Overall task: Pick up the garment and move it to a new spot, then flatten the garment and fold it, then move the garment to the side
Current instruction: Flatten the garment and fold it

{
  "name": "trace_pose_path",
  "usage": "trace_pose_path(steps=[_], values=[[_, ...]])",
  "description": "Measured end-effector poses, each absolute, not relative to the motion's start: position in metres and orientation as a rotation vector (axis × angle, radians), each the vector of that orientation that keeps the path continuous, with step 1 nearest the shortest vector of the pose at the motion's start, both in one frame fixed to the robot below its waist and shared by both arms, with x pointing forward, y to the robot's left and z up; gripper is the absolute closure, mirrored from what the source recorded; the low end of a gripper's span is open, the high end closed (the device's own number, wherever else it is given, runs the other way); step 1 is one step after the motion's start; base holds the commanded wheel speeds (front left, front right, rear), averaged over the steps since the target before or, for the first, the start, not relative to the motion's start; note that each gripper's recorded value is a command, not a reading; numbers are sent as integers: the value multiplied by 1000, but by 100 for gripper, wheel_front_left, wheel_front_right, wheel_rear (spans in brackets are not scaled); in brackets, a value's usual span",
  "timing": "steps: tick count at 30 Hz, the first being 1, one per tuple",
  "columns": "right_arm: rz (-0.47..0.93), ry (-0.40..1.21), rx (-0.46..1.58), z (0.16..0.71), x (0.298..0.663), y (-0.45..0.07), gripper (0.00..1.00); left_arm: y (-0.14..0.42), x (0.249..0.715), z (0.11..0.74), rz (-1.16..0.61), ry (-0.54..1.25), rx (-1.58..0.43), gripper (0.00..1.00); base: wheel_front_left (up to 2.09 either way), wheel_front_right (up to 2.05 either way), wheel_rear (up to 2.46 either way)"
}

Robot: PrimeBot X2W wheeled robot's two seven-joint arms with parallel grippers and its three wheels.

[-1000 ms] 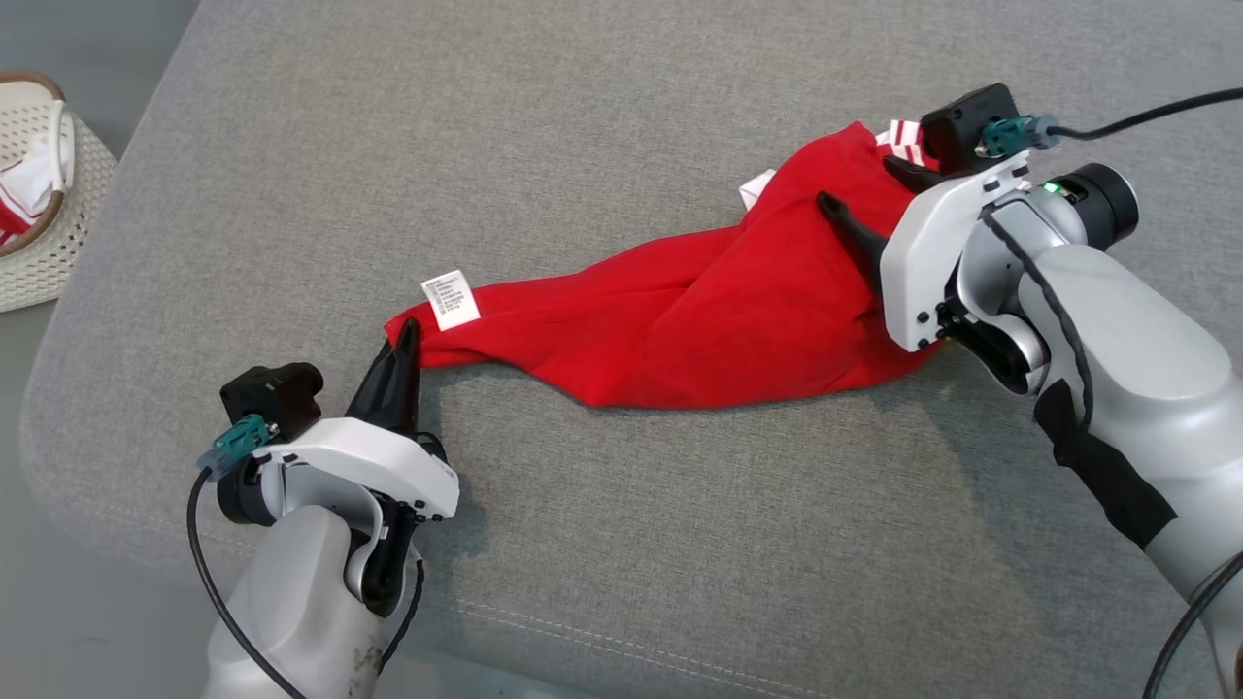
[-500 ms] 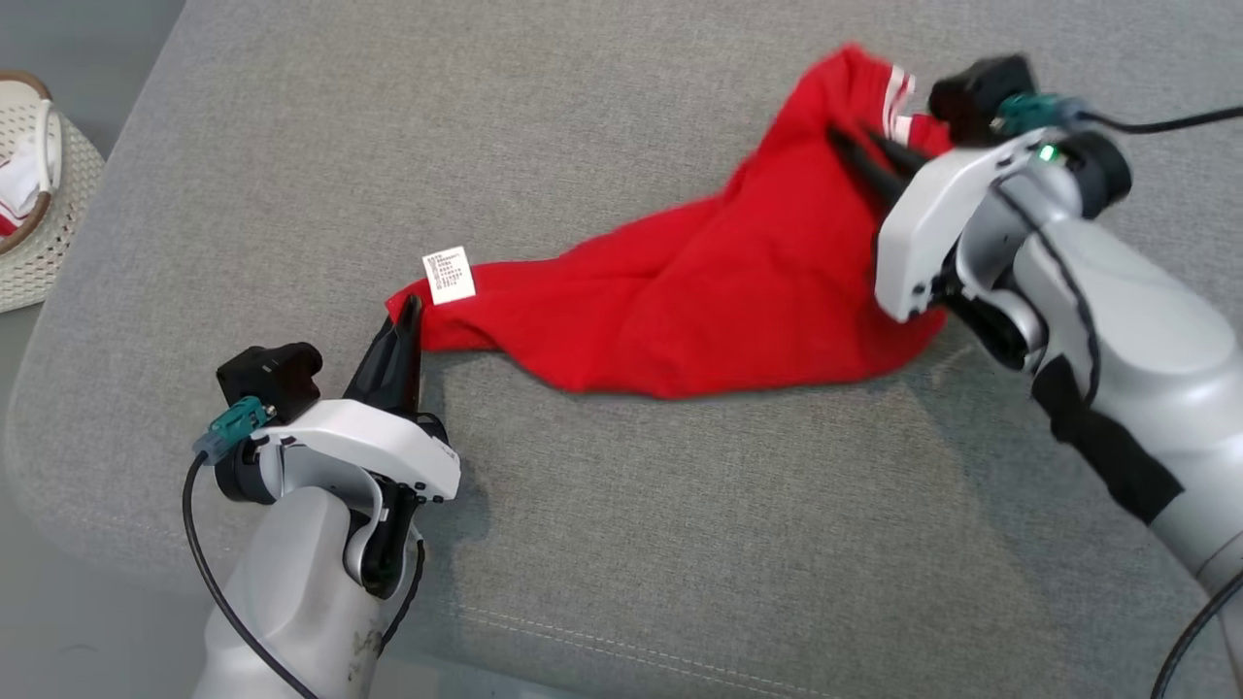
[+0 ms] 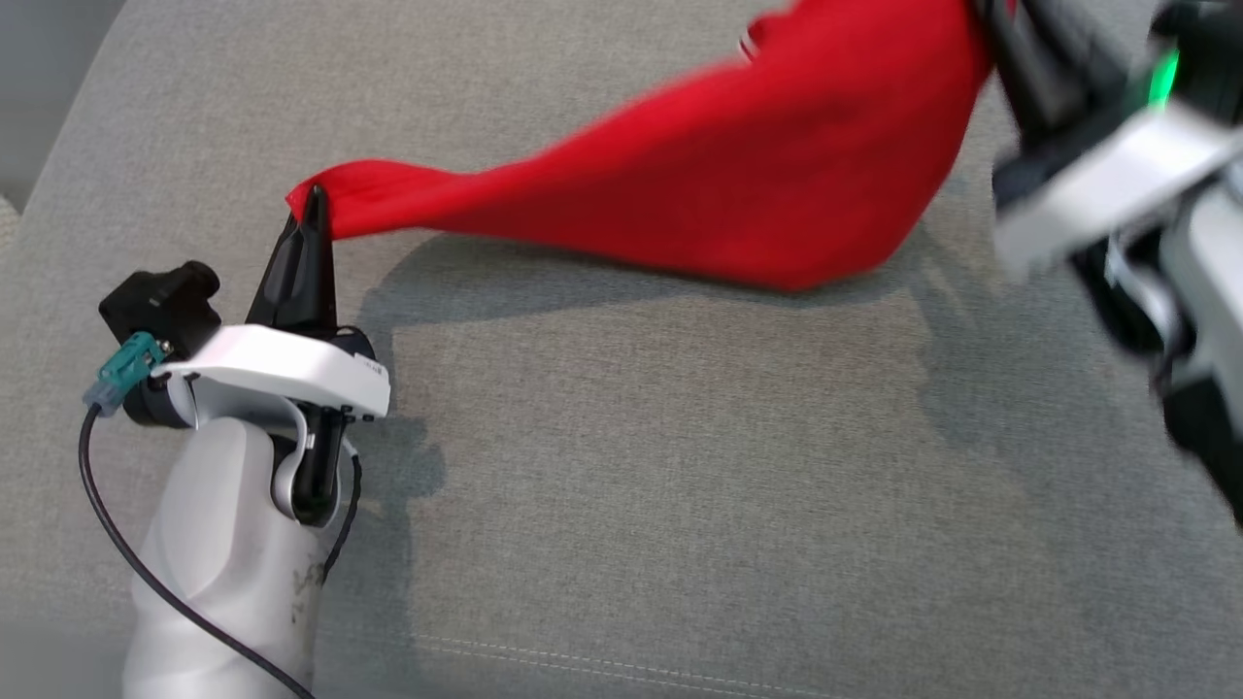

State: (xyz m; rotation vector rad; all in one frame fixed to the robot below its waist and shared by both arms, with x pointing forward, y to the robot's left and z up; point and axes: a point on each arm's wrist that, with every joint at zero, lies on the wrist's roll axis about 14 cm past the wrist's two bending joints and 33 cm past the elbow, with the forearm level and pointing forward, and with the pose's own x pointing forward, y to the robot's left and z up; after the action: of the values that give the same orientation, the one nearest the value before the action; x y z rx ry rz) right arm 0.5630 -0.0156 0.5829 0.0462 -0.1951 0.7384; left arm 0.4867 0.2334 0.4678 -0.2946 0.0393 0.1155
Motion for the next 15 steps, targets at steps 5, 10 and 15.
trace_pose_path(steps=[5,10,15], values=[[724,61,74,493,515,-46,100,224,479,454,102,77,-301,100,0,0,0],[681,272,139,430,469,-68,0,210,470,437,80,129,-311,100,0,0,0],[589,309,183,424,461,-96,0,200,467,435,57,140,-312,100,0,0,0]])
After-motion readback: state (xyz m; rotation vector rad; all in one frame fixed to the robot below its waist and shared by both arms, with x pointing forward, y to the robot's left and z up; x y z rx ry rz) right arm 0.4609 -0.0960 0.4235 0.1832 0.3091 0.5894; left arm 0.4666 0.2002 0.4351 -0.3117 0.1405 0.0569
